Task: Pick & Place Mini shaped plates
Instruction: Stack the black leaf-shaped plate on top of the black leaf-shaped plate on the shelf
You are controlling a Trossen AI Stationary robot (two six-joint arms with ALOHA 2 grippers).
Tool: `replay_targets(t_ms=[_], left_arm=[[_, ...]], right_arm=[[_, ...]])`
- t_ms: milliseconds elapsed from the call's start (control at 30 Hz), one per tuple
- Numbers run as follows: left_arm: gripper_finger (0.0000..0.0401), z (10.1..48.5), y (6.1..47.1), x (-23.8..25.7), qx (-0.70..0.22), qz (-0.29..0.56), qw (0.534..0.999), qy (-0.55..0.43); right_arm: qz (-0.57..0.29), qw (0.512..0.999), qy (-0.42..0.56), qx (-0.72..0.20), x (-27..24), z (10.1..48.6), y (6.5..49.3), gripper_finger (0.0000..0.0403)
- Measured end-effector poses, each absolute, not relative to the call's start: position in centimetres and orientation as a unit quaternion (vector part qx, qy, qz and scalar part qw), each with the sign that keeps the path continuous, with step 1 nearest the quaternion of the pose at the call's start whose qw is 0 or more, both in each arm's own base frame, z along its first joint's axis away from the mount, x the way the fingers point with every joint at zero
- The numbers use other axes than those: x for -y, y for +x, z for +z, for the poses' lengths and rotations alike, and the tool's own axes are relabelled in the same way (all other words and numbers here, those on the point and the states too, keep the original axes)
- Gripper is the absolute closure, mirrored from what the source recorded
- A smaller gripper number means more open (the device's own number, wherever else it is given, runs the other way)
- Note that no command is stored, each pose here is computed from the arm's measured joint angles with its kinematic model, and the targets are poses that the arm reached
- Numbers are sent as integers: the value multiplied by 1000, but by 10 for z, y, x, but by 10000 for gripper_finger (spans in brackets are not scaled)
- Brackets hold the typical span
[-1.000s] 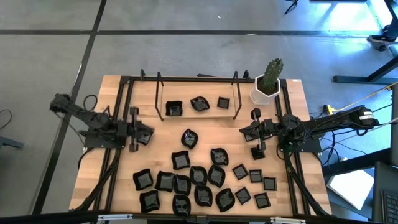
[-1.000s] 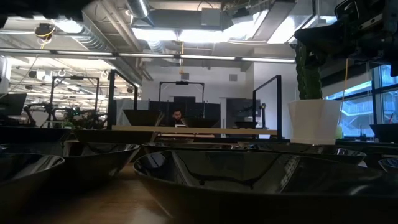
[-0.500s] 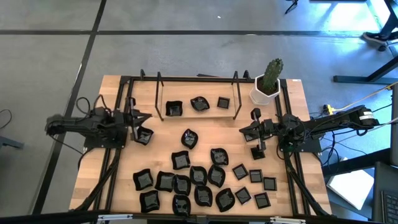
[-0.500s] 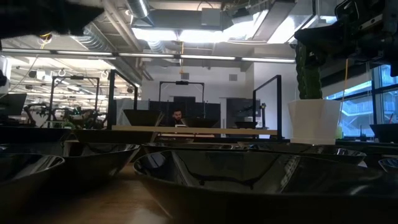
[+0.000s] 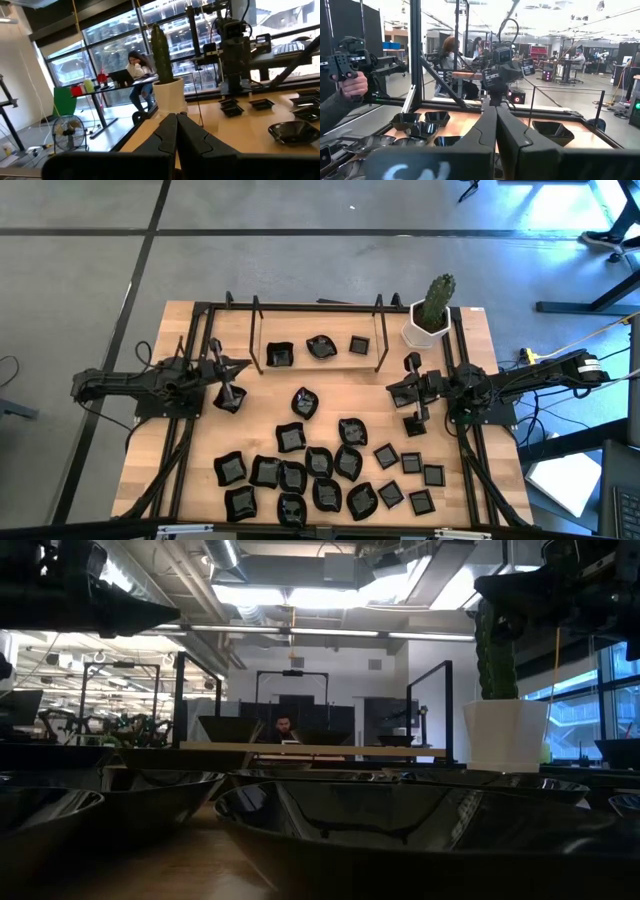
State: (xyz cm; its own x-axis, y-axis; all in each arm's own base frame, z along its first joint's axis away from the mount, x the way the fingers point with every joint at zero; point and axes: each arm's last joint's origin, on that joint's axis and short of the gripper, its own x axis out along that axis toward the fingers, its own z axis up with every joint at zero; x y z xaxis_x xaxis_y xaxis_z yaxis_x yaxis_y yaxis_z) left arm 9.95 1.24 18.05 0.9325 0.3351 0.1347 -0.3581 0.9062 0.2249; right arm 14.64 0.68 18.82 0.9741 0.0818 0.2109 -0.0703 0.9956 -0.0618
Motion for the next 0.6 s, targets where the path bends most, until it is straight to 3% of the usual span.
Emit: replay_targets(t_ms=[600], left_arm=[[395, 182, 99, -12, 54, 178, 975, 124]], right_arm=[[26, 997, -29, 63, -6, 183, 150, 398]])
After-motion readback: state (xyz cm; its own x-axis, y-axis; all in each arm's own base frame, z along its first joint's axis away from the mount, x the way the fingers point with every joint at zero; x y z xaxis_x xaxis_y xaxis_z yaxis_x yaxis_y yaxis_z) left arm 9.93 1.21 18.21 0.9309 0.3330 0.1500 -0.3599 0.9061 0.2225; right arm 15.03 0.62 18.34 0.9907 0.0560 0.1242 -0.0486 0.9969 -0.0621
